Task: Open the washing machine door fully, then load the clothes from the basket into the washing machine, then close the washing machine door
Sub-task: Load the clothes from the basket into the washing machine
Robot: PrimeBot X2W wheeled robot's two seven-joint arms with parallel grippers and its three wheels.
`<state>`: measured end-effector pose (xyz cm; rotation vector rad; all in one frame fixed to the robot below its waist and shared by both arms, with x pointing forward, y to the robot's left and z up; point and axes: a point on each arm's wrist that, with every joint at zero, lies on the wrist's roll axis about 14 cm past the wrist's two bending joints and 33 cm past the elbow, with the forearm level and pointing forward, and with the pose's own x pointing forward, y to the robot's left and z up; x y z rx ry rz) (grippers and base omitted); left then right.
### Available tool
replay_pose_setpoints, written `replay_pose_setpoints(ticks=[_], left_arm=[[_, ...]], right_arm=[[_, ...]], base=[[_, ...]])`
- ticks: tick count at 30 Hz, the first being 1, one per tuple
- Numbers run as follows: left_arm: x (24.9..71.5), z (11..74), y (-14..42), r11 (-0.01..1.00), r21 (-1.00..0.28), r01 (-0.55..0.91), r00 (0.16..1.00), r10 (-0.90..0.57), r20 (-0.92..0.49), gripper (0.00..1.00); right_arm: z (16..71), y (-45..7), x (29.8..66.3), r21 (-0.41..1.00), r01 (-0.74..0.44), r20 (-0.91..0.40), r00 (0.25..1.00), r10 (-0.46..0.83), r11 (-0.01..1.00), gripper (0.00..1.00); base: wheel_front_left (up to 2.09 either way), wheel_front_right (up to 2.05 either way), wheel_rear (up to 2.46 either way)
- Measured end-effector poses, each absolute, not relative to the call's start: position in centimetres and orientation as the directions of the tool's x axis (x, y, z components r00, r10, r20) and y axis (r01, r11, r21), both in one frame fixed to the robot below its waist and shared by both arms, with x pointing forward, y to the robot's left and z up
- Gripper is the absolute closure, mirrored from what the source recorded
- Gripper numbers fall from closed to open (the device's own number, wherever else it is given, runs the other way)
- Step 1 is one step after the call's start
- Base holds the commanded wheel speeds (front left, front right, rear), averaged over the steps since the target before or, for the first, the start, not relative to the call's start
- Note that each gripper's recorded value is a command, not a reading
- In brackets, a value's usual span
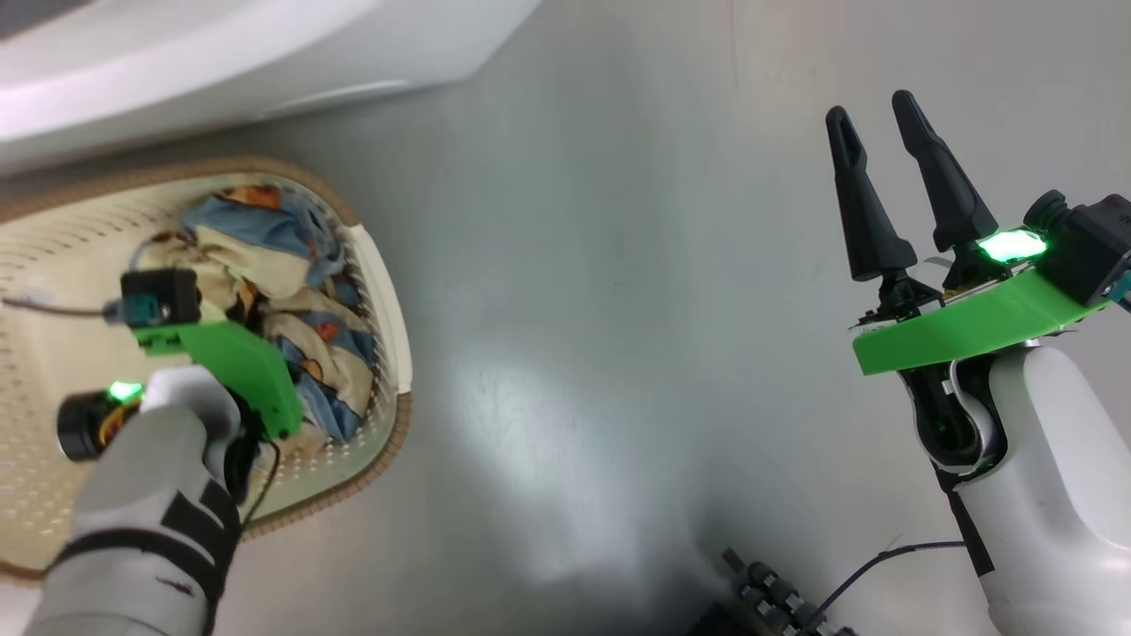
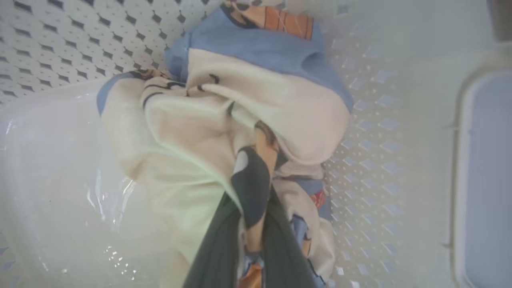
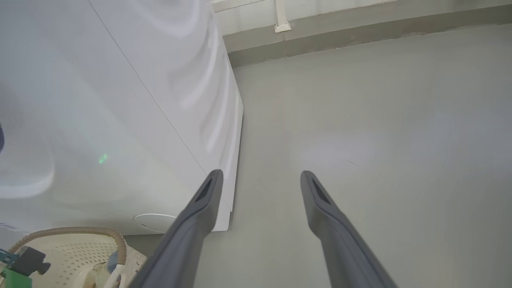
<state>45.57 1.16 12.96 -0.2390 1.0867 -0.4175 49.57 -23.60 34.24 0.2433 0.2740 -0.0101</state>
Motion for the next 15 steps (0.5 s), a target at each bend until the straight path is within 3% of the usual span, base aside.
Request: replay_pose_setpoints(ticks=[15], left_arm=[[46.1,22.7,0.9,0.868,-0.437,0.236,0.619,-0.481,-0.621,1.00]], right_arm=[[39.8,-23.0,48.0,0.253,0.007,-0.180,0.983,0.040,0.967,0.00]], base=[[0.00,0.00,0.00]])
